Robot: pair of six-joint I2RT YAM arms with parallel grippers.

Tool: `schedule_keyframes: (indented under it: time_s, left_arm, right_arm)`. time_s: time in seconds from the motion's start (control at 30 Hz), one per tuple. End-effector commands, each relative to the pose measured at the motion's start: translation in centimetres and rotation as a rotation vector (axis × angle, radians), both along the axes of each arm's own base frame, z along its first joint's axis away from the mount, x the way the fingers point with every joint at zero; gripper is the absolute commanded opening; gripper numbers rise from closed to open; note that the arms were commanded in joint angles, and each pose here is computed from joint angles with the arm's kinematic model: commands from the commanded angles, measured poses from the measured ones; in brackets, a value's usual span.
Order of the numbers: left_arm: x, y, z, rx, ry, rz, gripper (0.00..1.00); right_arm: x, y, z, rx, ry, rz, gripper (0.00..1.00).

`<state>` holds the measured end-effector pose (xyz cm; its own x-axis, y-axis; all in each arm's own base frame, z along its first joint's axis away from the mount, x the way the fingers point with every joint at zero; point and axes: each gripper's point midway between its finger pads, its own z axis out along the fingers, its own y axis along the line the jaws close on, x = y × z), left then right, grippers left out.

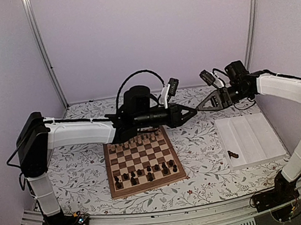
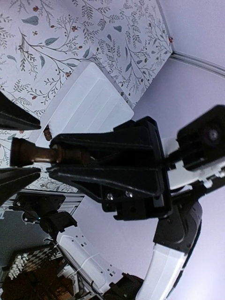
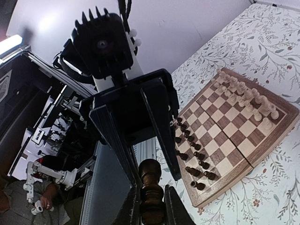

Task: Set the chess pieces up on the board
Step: Place the chess piece on the chessboard.

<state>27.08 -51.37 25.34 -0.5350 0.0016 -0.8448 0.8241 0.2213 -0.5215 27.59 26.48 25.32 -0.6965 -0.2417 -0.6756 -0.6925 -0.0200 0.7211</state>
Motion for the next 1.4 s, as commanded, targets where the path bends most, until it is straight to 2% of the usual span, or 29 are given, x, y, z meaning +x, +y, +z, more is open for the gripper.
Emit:
schedule_keyframes:
  time_s: [0.0, 0.17, 0.27, 0.37, 0.5, 0.6, 0.7, 0.8, 0.97, 1.37]
  left_arm:
    - [0.0, 2.0, 1.1, 0.099, -0.089, 0.057, 0.32]
    - [0.7, 8.7, 3.5, 0.271, -0.215, 0.213, 0.42]
    - [3.1, 14.5, 5.2, 0.37, -0.28, 0.411, 0.55]
    - [6.1, 20.4, 6.9, 0.423, -0.317, 0.624, 0.62]
    - [8.4, 25.7, 8.6, 0.44, -0.359, 0.801, 0.65]
    - [8.8, 28.8, 9.0, 0.436, -0.4, 0.887, 0.65]
    - [8.9, 31.8, 7.4, 0.433, -0.395, 0.937, 0.65]
    - [8.7, 33.1, 8.4, 0.42, -0.424, 0.987, 0.67]
    - [8.3, 33.9, 9.9, 0.401, -0.448, 1.007, 0.67]
    - [8.2, 33.9, 10.7, 0.369, -0.448, 0.997, 0.67]
  right_arm:
    - [1.3, 0.2, 2.6, -0.112, -0.233, -0.069, 0.0]
    - [2.0, 1.9, 3.1, -0.28, -0.453, -0.075, 0.0]
    - [1.1, 4.4, 2.6, -0.375, -0.59, -0.031, 0.0]
    - [-0.3, 7.4, 2.1, -0.441, -0.701, 0.031, 0.0]
    - [-2.5, 11.5, 0.6, -0.512, -0.791, 0.146, 0.0]
    - [-4.5, 14.7, -1.1, -0.55, -0.837, 0.246, 0.0]
    - [-7.2, 17.4, -3.9, -0.595, -0.844, 0.37, 0.0]
    - [-9.1, 19.3, -7.6, -0.66, -0.852, 0.47, 0.0]
    - [-10.3, 21.2, -11.7, -0.743, -0.884, 0.543, 0.0]
    - [-10.7, 22.5, -15.6, -0.851, -0.955, 0.562, 0.0]
